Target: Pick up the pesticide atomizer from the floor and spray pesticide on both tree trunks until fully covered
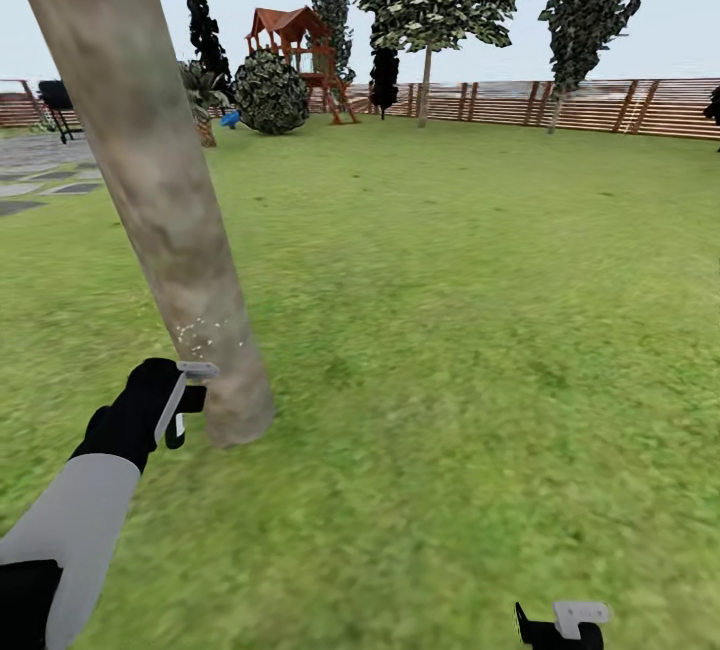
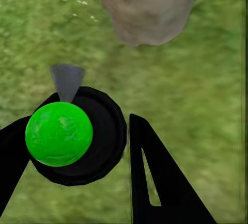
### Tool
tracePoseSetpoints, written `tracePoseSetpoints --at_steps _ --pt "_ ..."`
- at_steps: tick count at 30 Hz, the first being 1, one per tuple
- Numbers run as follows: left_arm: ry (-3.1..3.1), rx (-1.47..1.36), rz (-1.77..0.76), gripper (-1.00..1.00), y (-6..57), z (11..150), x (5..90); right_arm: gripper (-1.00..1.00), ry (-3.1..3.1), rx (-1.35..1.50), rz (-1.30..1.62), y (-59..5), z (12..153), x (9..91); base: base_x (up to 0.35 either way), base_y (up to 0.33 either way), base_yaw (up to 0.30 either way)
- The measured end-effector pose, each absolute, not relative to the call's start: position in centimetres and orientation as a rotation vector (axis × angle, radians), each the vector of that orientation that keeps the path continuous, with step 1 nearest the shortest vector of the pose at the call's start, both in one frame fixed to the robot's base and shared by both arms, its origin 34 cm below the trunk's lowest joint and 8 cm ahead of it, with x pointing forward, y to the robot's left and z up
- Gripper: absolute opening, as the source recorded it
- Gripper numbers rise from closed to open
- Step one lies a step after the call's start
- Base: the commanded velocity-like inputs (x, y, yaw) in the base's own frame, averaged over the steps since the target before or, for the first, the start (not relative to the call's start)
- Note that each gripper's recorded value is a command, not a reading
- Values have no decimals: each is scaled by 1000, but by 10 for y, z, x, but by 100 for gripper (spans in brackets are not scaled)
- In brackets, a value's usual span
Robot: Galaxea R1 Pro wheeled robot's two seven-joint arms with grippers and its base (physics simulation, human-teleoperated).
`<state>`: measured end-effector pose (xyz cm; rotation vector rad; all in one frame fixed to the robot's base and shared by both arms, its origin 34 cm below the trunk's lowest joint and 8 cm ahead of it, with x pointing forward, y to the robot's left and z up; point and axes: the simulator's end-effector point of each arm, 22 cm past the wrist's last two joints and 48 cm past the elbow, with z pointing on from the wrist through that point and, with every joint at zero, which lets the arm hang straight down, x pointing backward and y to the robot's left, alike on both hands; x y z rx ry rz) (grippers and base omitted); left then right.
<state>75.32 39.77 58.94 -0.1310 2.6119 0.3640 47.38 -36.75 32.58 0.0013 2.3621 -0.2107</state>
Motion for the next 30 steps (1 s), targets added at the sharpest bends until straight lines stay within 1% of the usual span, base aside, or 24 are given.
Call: tracePoseSetpoints --at_steps 6,10,12,16,21,25,28,30 --pt "2630 -130 370 -100 399 581 747 100 2363 1 -211 -368 326 474 8 -276 2" --pt "2715 -149 386 -100 411 536 703 100 2363 2 -211 -367 326 474 0 -277 0" --pt "2725 -184 372 -100 415 529 695 100 2362 1 -211 -367 326 474 8 -277 48" --pt "2671 -200 380 -100 420 531 701 100 2362 1 -210 -367 326 474 143 -246 226" --pt "2684 -205 394 -100 425 523 695 100 2362 1 -210 -367 326 474 261 -176 274" --pt "2691 -191 377 -100 414 519 696 100 2362 1 -210 -367 326 474 202 -212 271" --pt "2702 -187 377 -100 410 513 692 100 2363 2 -211 -367 326 474 44 -266 74" --pt "2743 -180 394 -100 413 487 664 100 2363 0 -212 -368 326 474 0 -277 97"
